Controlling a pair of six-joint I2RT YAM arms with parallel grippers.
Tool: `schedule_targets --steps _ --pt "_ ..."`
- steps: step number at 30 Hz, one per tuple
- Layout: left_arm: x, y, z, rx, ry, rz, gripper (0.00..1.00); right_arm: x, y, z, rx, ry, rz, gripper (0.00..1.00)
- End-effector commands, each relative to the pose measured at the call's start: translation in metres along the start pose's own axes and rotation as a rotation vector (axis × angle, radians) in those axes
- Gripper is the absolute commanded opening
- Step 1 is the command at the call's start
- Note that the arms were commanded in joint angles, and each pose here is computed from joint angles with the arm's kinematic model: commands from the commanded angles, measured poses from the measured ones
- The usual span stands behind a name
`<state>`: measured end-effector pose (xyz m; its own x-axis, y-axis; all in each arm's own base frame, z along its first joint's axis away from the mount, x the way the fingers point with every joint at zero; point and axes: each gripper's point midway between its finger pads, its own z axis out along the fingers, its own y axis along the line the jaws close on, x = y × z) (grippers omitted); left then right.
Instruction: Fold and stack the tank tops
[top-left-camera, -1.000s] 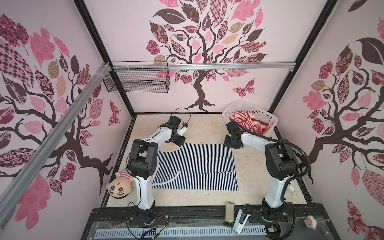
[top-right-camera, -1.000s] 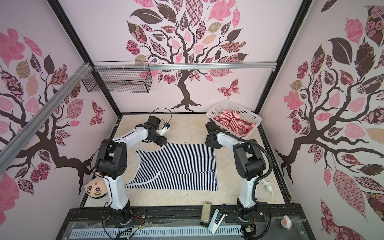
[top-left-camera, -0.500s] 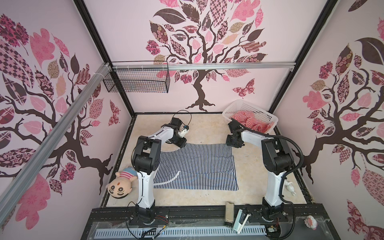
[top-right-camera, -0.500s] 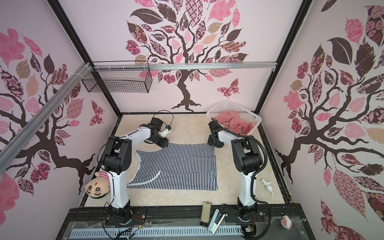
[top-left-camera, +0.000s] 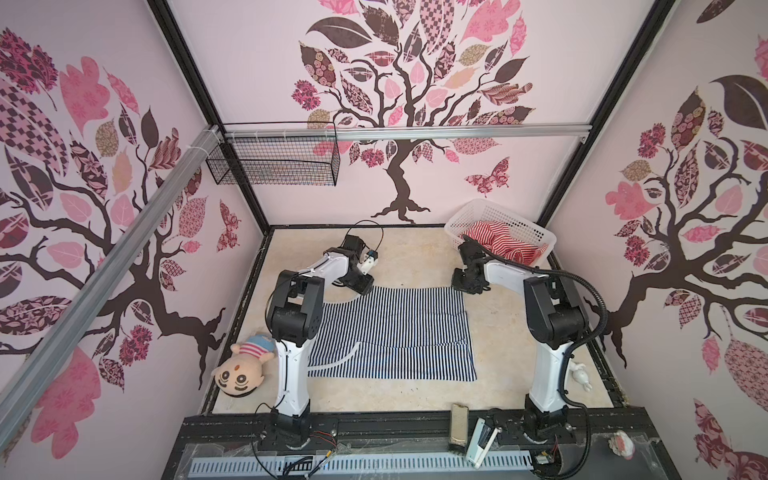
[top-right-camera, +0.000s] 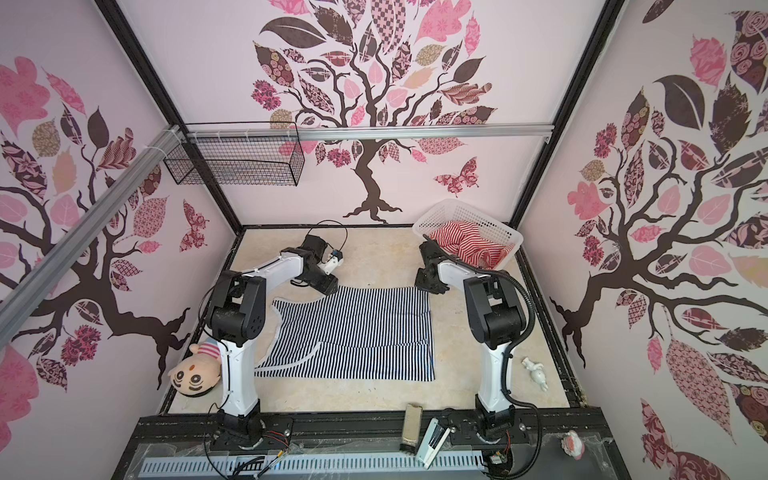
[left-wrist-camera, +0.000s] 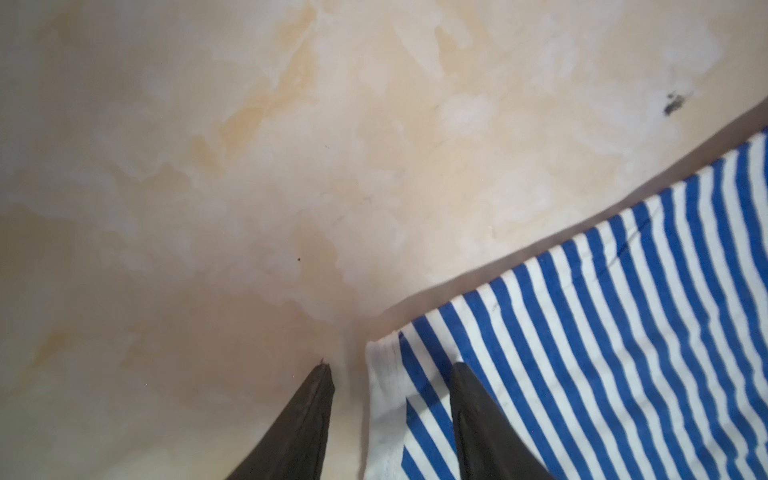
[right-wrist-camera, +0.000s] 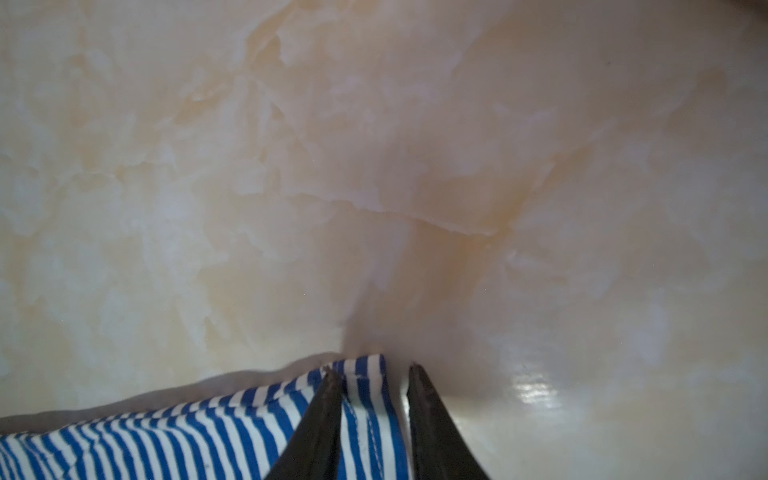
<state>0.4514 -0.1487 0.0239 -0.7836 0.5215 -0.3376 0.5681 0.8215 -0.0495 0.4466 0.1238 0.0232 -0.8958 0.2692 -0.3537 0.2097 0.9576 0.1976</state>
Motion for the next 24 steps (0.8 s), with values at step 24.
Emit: schedule_targets --steps 24 --pt "-0.012 0.004 -0.004 0.073 -0.038 -0.054 0.54 -0.005 0.029 -0.036 -0.162 -0.052 -0.046 0.00"
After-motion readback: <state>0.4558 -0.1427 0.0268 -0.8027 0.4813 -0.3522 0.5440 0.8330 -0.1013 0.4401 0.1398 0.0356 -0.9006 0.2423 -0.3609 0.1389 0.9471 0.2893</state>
